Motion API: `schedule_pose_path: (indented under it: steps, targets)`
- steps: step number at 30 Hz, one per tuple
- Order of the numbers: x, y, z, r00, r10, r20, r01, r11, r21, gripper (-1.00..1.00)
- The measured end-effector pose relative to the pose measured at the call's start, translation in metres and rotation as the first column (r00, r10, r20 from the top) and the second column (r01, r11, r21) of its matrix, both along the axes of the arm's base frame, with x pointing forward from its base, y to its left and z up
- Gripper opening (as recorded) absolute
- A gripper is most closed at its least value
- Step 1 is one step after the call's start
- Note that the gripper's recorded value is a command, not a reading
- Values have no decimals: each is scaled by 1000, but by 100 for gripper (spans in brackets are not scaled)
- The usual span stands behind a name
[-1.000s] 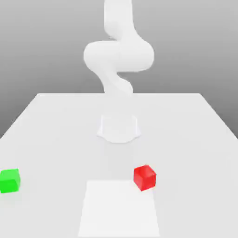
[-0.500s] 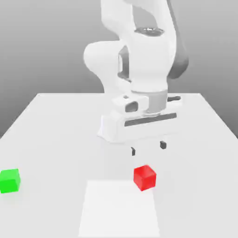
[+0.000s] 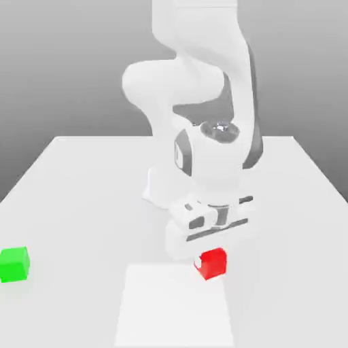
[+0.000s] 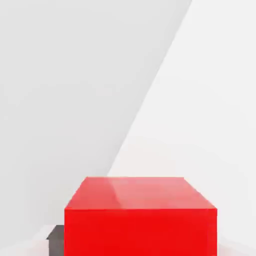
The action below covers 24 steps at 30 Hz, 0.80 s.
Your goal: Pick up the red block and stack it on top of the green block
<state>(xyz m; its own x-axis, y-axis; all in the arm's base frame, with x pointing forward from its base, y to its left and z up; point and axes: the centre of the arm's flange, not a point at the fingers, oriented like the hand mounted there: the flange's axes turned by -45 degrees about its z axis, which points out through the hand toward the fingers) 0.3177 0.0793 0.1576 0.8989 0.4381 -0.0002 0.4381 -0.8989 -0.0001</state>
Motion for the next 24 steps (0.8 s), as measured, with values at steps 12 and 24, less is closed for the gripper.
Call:
schedule_pose_path:
  steps: [12, 24]
  targets:
    - [31, -56, 58, 960, -278, 1, 278, 960, -3, -100]
    - [58, -225, 73, 572, -821, 4, 821, 572, -4, -100]
